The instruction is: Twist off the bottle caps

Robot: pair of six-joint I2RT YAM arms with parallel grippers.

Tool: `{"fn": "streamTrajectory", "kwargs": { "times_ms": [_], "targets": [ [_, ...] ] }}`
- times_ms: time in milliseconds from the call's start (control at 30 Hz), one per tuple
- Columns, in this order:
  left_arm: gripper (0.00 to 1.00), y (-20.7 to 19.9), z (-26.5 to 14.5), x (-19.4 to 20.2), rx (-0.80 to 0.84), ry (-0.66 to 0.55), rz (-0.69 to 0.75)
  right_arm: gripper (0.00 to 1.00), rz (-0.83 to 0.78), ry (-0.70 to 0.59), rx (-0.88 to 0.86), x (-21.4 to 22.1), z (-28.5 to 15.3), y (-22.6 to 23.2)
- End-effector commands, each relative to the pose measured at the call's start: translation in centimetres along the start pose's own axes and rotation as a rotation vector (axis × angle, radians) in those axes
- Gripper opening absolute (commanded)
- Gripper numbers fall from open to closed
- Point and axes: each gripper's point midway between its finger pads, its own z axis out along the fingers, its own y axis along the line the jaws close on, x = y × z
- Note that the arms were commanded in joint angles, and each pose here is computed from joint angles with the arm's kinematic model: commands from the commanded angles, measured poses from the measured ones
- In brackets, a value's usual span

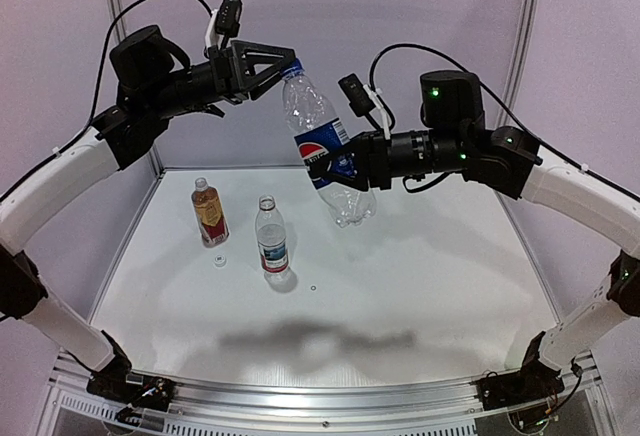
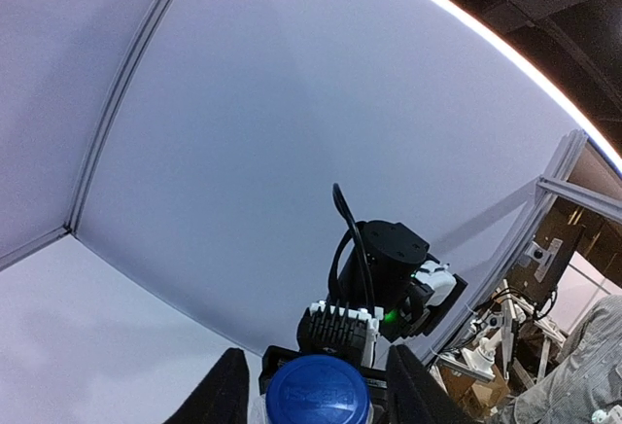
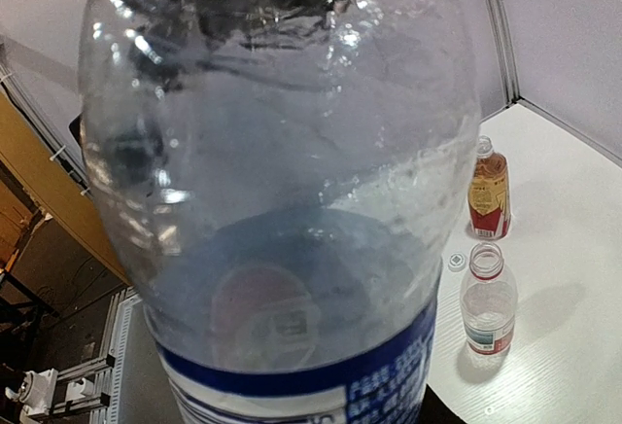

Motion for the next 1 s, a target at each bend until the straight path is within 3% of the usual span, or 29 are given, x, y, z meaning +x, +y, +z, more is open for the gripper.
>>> {"fn": "streamTrajectory", "kwargs": {
  "times_ms": [0, 133, 267, 500, 633, 700, 900, 967],
  "targets": [
    [0.41, -0.5, 0.4, -0.1, 0.019, 0.007, 0.012, 0.39, 0.003, -0.002, -0.027, -0.7, 0.3, 0.4],
    [0.27, 0.0, 0.6, 0.4, -0.012, 0.015, -0.008, 0.39, 0.002, 0.0, -0.014, -0.5, 0.4, 0.1],
    [0.23, 1.6, 0.6, 2.0, -0.125, 0.047, -0.039, 0.38, 0.006, -0.003, 0.051, -0.2, 0.7, -1.4],
    [0.21, 7.5, -1.6, 5.1, -0.592, 0.039, -0.119, 0.37, -0.004, 0.04, 0.426, 2.0, 0.7, -9.1],
    [0.24, 10.4, -3.3, 6.9, -0.813, 0.02, -0.191, 0.37, -0.013, 0.059, 0.543, 2.7, 0.6, -11.4],
    [0.26, 11.1, -3.1, 7.9, -0.849, 0.039, -0.215, 0.37, -0.017, 0.06, 0.557, 2.9, 0.8, -11.7],
    [0.42, 10.2, -1.2, 7.5, -0.794, 0.065, -0.158, 0.36, -0.021, 0.066, 0.587, 3.4, 0.5, -12.0],
    [0.56, 9.4, -1.3, 6.0, -0.769, 0.032, -0.106, 0.36, -0.02, 0.063, 0.596, 3.6, 0.1, -11.9]
  ]
}}
